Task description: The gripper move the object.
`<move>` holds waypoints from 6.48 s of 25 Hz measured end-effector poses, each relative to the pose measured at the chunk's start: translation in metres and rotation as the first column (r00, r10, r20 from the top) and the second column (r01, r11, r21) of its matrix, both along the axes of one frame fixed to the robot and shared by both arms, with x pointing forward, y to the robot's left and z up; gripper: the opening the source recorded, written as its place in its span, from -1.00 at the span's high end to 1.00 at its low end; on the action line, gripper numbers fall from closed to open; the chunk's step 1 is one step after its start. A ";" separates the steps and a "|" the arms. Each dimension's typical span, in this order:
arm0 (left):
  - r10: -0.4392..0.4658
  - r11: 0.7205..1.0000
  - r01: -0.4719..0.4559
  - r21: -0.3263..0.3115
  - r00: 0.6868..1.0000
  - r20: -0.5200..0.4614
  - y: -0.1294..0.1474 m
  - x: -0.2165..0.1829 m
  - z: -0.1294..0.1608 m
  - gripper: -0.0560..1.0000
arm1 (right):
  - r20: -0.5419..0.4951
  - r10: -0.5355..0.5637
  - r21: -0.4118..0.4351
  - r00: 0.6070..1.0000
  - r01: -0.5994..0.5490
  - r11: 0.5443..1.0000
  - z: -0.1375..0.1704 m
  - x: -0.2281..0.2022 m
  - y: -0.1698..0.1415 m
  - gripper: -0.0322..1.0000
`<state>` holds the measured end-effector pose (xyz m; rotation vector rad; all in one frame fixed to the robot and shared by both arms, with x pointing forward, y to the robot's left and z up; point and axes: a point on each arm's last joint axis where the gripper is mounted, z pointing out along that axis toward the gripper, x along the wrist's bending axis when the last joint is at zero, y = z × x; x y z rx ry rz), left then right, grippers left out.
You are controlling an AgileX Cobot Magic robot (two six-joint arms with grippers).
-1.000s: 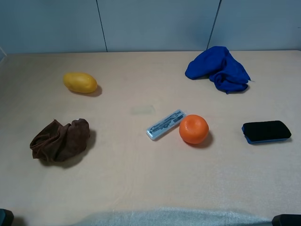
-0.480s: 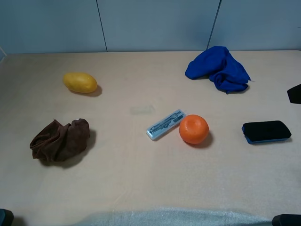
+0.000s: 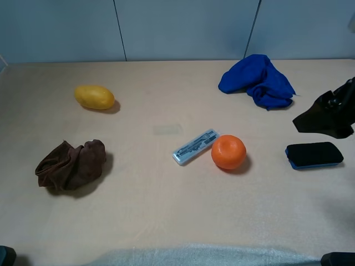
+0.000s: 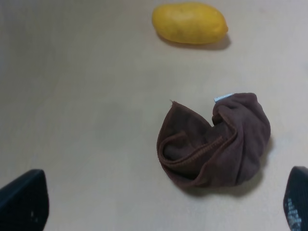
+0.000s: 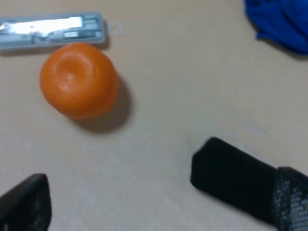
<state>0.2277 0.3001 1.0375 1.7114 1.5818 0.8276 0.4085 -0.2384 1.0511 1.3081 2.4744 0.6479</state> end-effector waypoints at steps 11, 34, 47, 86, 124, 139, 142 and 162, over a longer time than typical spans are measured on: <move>0.000 1.000 0.000 0.000 1.000 0.000 0.000 0.000 0.000 -0.98 | -0.051 0.129 -0.021 0.990 -0.130 0.991 -0.030 0.021 0.037 -0.41; -0.002 1.000 0.002 0.001 1.000 0.000 0.000 0.000 0.000 -0.98 | -0.113 0.255 -0.011 0.960 -0.257 0.966 -0.070 0.040 0.078 -0.41; -0.002 1.000 0.002 0.001 1.000 0.000 0.000 0.000 0.000 -0.98 | -0.172 0.234 -0.040 0.957 -0.244 0.969 -0.110 0.057 0.087 -0.41; -0.002 1.000 0.002 0.002 1.000 0.000 0.000 0.000 0.000 -0.98 | -0.262 0.193 -0.078 0.945 -0.221 0.972 -0.165 0.070 0.092 -0.14; -0.002 1.000 0.002 0.002 1.000 0.000 0.000 0.000 0.000 -0.98 | -0.340 0.197 -0.065 0.920 -0.232 0.971 -0.091 0.106 0.117 -0.14; -0.002 1.000 0.002 0.002 1.000 0.000 0.000 0.000 0.000 -0.98 | -0.312 0.059 -0.035 0.948 -0.073 0.997 -0.034 0.134 0.123 -0.14; -0.002 1.000 0.002 0.002 1.000 0.000 0.000 0.000 0.000 -0.98 | -0.317 0.007 -0.036 0.948 -0.020 0.999 -0.032 0.142 0.110 -0.14; -0.002 1.000 0.002 0.002 1.000 0.000 0.000 0.000 0.000 -0.98 | -0.277 -0.323 -0.018 0.905 0.331 0.943 -0.032 0.186 -0.004 -0.14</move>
